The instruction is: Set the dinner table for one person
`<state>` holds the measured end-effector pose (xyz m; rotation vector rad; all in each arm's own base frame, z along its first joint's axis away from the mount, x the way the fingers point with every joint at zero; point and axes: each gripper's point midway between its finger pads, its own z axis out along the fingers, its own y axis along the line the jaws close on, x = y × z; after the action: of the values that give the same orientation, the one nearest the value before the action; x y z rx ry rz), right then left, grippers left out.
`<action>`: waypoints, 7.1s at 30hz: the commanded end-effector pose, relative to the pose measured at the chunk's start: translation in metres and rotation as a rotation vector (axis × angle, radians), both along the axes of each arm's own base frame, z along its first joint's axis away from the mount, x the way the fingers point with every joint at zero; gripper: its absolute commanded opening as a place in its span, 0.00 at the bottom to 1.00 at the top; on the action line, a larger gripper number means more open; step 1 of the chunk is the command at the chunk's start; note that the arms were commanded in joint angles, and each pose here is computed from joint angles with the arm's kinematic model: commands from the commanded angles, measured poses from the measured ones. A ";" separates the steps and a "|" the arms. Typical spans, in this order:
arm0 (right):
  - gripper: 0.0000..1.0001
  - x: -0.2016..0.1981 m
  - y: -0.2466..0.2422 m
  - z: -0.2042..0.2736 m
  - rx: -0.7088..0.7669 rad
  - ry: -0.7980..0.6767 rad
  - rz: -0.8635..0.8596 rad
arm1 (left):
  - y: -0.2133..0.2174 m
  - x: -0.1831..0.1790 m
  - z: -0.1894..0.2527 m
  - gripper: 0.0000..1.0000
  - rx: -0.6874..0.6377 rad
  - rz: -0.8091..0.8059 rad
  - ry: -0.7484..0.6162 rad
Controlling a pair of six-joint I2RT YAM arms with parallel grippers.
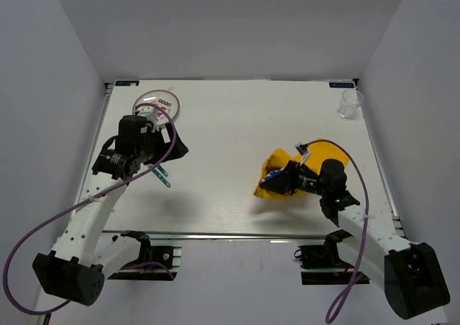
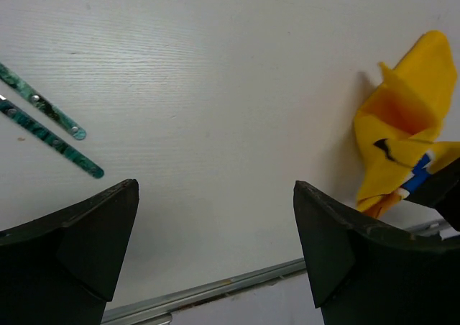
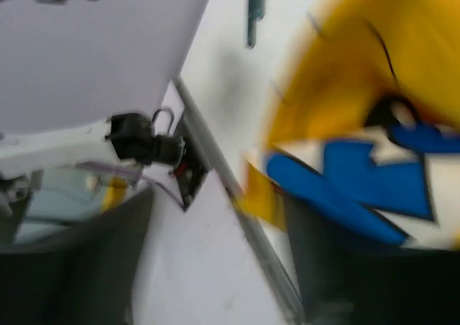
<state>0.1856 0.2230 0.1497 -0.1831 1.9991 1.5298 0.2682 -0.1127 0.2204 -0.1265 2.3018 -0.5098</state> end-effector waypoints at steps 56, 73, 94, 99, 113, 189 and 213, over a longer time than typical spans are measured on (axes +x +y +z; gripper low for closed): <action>0.89 0.033 -0.114 -0.082 -0.619 0.403 -0.627 | -0.233 0.110 -0.158 0.95 -0.155 -0.403 0.313; 0.89 0.015 -0.133 -0.051 -0.648 0.322 -0.674 | -0.255 0.094 -0.185 0.63 -0.040 -0.427 0.387; 0.85 -0.016 -0.098 -0.117 -0.550 0.460 -0.465 | -0.270 0.092 -0.186 0.00 -0.057 -0.364 0.355; 0.82 -0.017 -0.107 -0.141 -0.591 0.473 -0.508 | -0.271 0.094 -0.140 0.00 -0.114 -0.378 0.248; 0.00 -0.010 -0.112 -0.141 -0.597 0.474 -0.558 | -0.273 0.092 -0.094 0.00 -0.182 -0.404 0.139; 0.89 0.154 -0.169 0.074 -0.565 0.008 -0.760 | -0.032 0.040 0.005 0.98 -0.095 0.243 -0.249; 0.89 0.268 -0.117 -0.118 -1.199 0.444 -0.495 | -0.135 0.127 -0.182 0.98 0.142 0.064 0.403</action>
<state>0.4474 0.1236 0.0270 0.1543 2.8023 0.0475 0.4070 -0.2357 0.0268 -0.2580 2.7107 -0.2080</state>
